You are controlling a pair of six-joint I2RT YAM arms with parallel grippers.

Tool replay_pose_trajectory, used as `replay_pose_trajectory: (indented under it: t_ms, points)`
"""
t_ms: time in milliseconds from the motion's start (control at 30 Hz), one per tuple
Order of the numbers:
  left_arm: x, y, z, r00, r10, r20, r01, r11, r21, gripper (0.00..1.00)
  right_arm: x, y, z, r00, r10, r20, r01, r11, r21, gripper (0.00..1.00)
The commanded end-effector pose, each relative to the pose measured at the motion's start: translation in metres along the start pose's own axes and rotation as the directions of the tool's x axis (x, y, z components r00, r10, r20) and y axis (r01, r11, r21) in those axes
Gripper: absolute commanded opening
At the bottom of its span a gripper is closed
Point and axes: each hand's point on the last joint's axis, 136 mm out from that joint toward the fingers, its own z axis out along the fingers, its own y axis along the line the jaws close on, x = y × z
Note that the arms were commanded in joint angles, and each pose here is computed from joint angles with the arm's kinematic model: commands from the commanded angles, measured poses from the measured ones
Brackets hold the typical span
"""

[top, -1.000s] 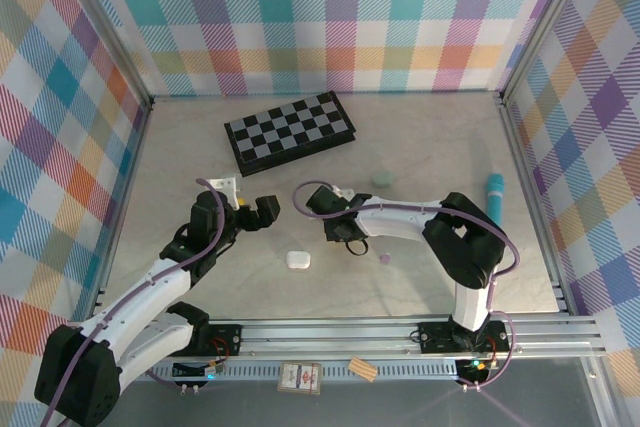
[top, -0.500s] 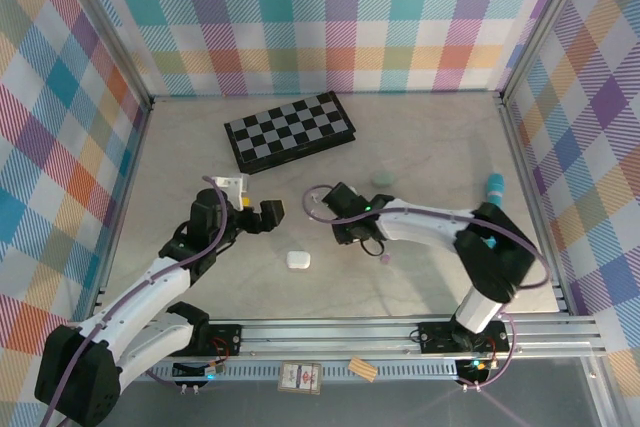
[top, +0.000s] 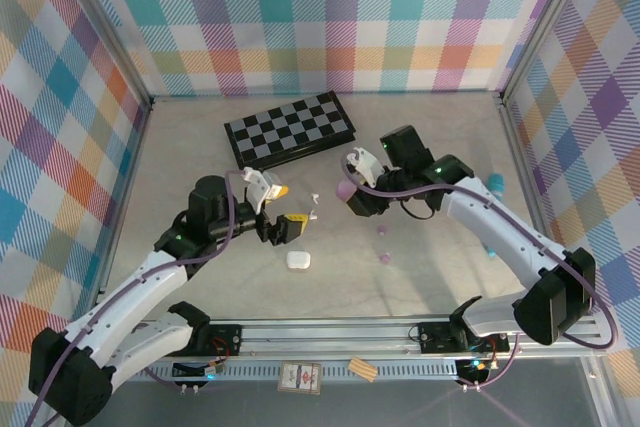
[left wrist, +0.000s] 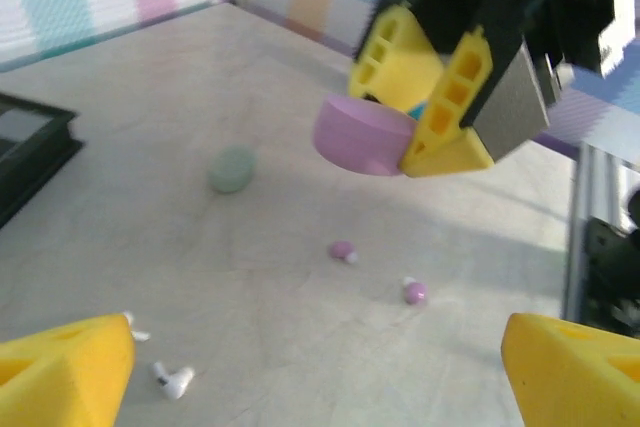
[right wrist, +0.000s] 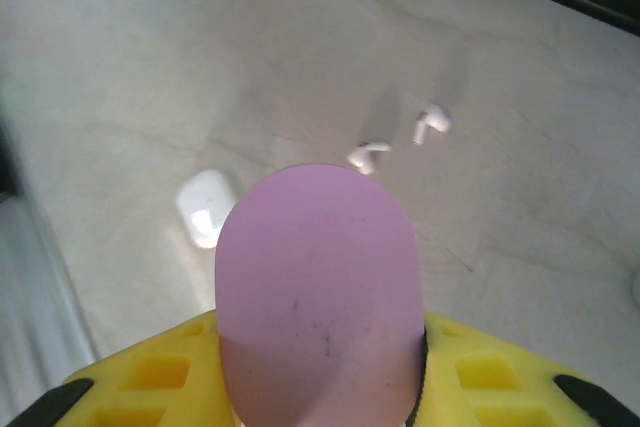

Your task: Insert the wireless bluetooth earbuds into the charging case

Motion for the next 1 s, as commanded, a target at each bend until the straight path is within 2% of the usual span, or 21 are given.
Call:
replay_pose_trajectory:
  t_ms: [0,233,433,867,967]
  points:
    - [-0.021,-0.032,0.006,0.992,0.111,0.056,-0.120,0.974,0.190,0.87,-0.005,0.036,-0.018,0.994,-0.111,0.016,0.112,0.974,-0.195,0.16]
    - [-0.036,-0.057,0.020,0.991,0.091,0.099,-0.122,0.922,0.367,0.73,-0.022,0.061,-0.033,0.981,-0.171,0.090,0.191,0.926,-0.326,0.13]
    - [-0.037,-0.072,0.027,0.991,0.094,0.094,-0.126,0.890,0.438,0.67,-0.023,0.071,-0.031,0.980,-0.178,0.090,0.199,0.905,-0.375,0.11]
    - [-0.039,-0.084,0.034,0.994,0.078,0.073,-0.104,0.856,0.506,0.44,-0.021,0.076,-0.026,0.979,-0.187,0.083,0.205,0.890,-0.406,0.11]
    - [-0.039,-0.085,0.035,0.995,0.077,0.070,-0.102,0.855,0.508,0.42,-0.020,0.074,-0.024,0.979,-0.190,0.072,0.203,0.893,-0.402,0.11]
